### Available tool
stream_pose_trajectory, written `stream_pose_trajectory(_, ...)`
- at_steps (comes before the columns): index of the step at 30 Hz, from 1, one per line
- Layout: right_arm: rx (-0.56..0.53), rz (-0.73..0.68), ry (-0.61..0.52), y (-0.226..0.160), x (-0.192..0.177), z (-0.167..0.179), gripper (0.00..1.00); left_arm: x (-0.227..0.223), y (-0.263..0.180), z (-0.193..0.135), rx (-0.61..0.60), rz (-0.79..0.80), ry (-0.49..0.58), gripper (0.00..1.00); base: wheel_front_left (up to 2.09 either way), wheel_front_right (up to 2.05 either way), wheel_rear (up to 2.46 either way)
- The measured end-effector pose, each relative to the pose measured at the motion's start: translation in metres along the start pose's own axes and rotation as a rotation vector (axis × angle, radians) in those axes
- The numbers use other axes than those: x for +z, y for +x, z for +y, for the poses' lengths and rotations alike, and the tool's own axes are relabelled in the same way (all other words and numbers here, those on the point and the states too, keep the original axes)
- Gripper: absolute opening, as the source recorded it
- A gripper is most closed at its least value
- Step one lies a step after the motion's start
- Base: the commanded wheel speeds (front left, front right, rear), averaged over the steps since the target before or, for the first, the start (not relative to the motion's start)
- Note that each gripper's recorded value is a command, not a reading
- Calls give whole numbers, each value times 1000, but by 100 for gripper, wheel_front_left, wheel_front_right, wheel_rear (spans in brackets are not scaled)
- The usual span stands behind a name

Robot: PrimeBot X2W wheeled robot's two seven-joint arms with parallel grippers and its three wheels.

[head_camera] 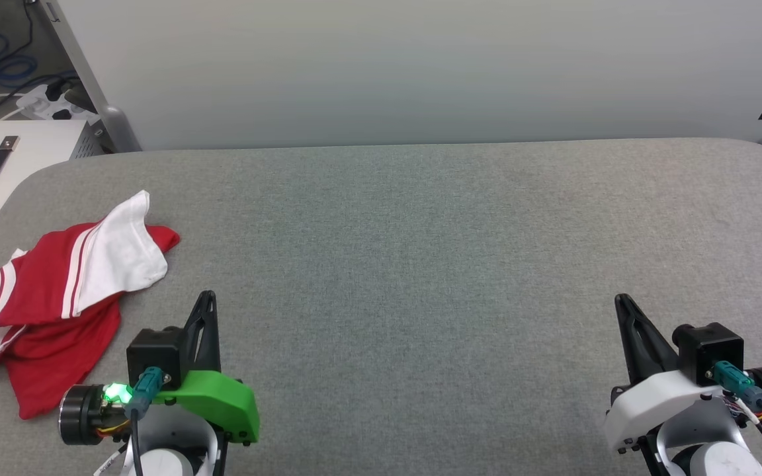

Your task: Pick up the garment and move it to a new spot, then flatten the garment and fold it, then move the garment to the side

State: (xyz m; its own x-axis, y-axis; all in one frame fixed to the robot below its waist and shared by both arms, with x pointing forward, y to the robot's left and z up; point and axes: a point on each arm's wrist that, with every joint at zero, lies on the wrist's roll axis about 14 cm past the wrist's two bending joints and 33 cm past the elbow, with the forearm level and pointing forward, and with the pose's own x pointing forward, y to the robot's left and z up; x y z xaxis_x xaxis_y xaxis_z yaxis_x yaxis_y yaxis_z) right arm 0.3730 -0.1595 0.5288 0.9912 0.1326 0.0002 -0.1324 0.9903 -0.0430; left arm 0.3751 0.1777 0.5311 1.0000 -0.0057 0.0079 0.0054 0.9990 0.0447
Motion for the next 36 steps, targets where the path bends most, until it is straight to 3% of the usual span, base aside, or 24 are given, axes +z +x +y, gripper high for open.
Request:
stream_pose_trajectory(16, 0, 0, 0, 0, 0, 0, 0, 0, 0, 0, 0, 0, 0, 0, 0, 0, 0)
stream_pose_trajectory(17, 0, 0, 0, 0, 0, 0, 100, 0, 0, 0, 0, 0, 0, 100, 0, 0, 0)
stream_pose_trajectory(36, -12, -18, 23, -1, 1, -4, 100, -4, -1, -5, -14, -3, -28, 100, 0, 0, 0)
